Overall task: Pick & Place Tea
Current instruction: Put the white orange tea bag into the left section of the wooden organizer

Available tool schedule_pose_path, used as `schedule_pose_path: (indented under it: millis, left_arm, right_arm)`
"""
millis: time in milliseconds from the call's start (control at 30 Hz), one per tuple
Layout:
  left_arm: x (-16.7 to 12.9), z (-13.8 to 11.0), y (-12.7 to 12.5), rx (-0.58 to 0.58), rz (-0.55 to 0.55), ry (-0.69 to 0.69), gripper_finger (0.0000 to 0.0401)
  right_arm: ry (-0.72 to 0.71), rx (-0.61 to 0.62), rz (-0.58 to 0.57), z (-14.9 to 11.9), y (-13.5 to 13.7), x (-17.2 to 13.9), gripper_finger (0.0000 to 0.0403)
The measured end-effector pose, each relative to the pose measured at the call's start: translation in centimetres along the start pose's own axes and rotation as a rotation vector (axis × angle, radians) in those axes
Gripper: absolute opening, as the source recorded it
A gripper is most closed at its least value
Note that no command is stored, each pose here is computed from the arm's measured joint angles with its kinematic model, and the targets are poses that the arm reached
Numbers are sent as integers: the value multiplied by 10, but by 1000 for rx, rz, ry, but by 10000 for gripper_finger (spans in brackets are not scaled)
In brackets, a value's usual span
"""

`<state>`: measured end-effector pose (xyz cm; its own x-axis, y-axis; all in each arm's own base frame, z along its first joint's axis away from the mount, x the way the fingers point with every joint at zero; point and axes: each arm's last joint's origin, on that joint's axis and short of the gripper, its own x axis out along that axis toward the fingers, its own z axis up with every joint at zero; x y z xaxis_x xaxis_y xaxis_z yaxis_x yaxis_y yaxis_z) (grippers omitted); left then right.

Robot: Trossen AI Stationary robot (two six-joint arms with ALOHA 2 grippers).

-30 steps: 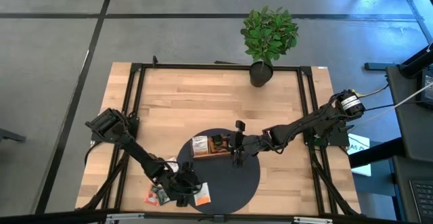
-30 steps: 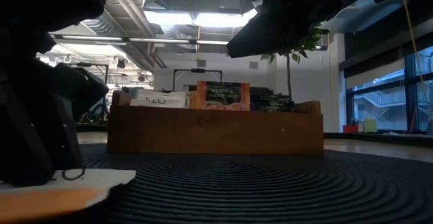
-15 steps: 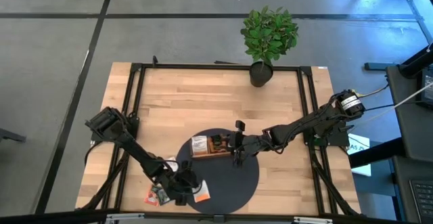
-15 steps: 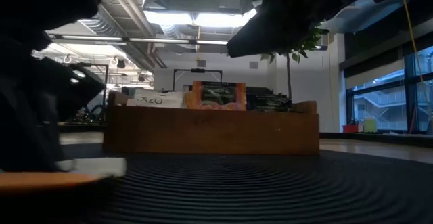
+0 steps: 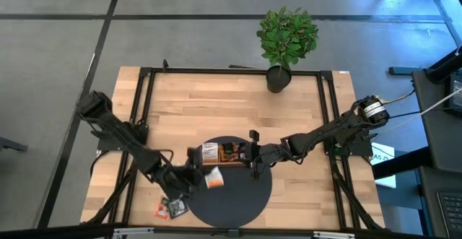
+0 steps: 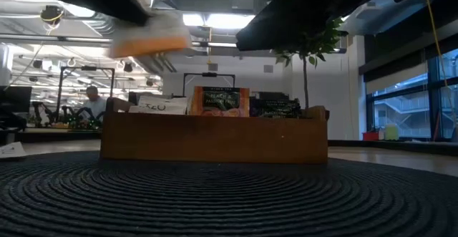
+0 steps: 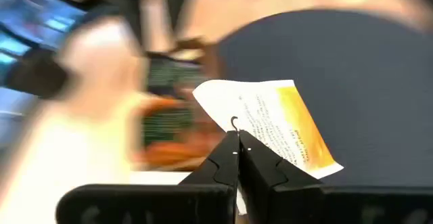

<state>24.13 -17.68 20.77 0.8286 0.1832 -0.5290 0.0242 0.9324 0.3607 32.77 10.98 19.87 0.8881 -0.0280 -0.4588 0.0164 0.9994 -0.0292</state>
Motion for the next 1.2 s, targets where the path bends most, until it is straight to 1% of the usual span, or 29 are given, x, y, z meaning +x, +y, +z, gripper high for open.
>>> schedule_pose_path:
  millis: [67,133,267,333,400,467,600,700,767,833,1000,1200]
  left_arm:
    - [-1,3,12,109,80,23,3]
    - [1,3,22,186,111,49,3]
    - [15,-3,34,212,72,137,3]
    - [21,-9,38,227,86,189,3]
    - [27,-12,40,242,123,213,3]
    - [30,-14,41,261,140,236,3]
    - [34,-18,38,276,119,254,3]
    - [31,-20,35,336,114,270,3]
    - [29,-20,34,343,103,266,3]
    - [28,-19,32,338,70,262,3]
    - [29,-18,29,304,-2,257,3]
    - [29,-19,30,289,-4,261,3]
  right_arm:
    - [2,-1,0,0,0,0,126]
    - [5,-3,-1,-1,0,0,126]
    - [18,-6,-3,-2,0,0,126]
    - [28,-9,-4,-3,0,0,126]
    - [30,-10,-4,-3,0,0,127]
    - [30,-11,-4,-3,0,0,127]
    - [34,-12,-5,-3,-1,0,127]
    - [35,-12,-6,-4,-1,0,127]
    - [36,-12,-6,-4,-1,0,127]
    - [36,-12,-6,-4,-1,0,127]
    - [36,-13,-6,-4,-1,0,127]
    - [35,-11,-6,-4,-1,0,127]
